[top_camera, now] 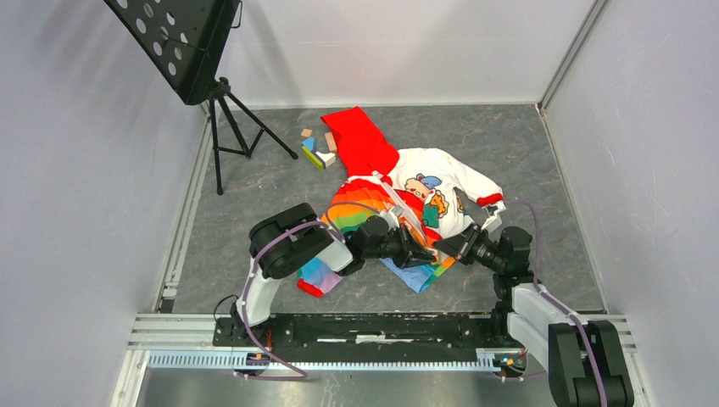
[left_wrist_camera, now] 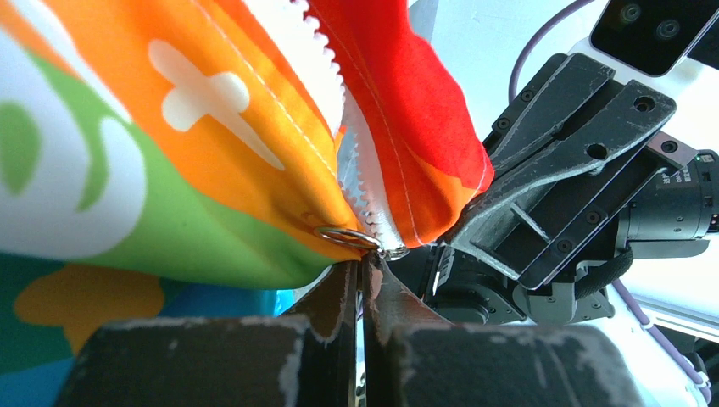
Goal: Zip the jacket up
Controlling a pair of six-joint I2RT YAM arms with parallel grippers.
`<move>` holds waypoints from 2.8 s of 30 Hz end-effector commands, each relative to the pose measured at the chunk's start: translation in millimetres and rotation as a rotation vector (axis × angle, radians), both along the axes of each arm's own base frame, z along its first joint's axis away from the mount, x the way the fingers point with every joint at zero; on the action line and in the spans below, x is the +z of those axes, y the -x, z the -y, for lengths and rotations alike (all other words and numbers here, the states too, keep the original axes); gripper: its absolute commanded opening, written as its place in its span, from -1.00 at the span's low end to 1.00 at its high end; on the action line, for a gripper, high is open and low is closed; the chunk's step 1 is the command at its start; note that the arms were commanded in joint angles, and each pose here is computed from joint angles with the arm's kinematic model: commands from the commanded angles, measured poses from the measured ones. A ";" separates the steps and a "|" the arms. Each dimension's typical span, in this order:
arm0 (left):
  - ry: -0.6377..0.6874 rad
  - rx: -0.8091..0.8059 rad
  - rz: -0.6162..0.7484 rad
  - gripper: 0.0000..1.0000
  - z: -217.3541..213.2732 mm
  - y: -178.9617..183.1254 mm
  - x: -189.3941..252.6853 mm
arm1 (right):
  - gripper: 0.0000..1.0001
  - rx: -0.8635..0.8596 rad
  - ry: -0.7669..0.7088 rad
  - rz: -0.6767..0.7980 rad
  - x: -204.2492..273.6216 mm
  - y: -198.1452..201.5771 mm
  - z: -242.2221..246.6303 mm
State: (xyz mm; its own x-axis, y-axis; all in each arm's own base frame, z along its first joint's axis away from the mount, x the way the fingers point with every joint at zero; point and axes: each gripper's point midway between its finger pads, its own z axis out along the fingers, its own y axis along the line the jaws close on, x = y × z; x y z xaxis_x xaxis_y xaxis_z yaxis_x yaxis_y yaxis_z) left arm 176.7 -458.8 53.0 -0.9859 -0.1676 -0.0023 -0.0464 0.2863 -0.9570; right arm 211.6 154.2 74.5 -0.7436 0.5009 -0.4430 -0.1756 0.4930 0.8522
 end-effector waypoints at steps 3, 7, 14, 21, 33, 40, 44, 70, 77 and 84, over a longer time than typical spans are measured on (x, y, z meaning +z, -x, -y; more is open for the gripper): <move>0.113 -0.047 0.119 -0.95 27.4 -3.9 44.7 | -0.99 -0.021 -0.067 -0.070 -20.3 23.3 -2.8; 0.110 -0.050 0.136 -0.95 30.6 -1.6 48.4 | -0.99 -0.036 -0.072 -0.100 -27.8 28.0 -2.3; 0.122 -0.029 0.120 -0.95 24.0 -0.6 48.5 | -0.99 -0.062 -0.053 -0.098 -30.4 25.0 1.3; 0.159 0.028 0.059 -0.94 5.7 1.1 43.0 | -0.99 -0.109 -0.056 -0.085 -31.4 21.7 6.1; 0.233 0.074 0.046 -0.95 -4.6 0.5 47.7 | -0.99 -0.222 -0.121 -0.155 -49.5 34.6 14.9; 0.235 0.094 0.058 -0.95 -7.9 1.4 52.3 | -0.99 -0.271 -0.193 -0.183 -48.7 39.7 16.1; 0.283 0.114 0.080 -0.95 -4.3 -0.1 72.5 | -0.99 -0.298 -0.226 -0.192 -49.1 43.3 17.1; 0.030 0.043 0.319 -0.95 3.4 1.2 87.6 | -0.99 -0.256 -0.091 -0.327 -83.7 58.2 10.4; 0.016 0.041 0.337 -0.95 0.9 1.6 97.9 | -0.99 -0.244 -0.017 -0.302 -88.8 54.7 13.0; 0.066 0.039 0.263 -0.95 13.2 -1.0 110.2 | -0.99 -0.223 0.011 -0.286 -94.5 61.7 13.0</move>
State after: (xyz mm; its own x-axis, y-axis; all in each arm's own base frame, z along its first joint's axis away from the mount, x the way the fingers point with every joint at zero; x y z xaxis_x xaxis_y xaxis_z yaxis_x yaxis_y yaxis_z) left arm 185.0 -447.6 103.2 -0.9393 -0.2411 -0.2440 0.1384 0.3845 -0.9127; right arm 233.3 163.7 104.0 -0.6279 0.7016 -0.3371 -0.0612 0.3872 0.9200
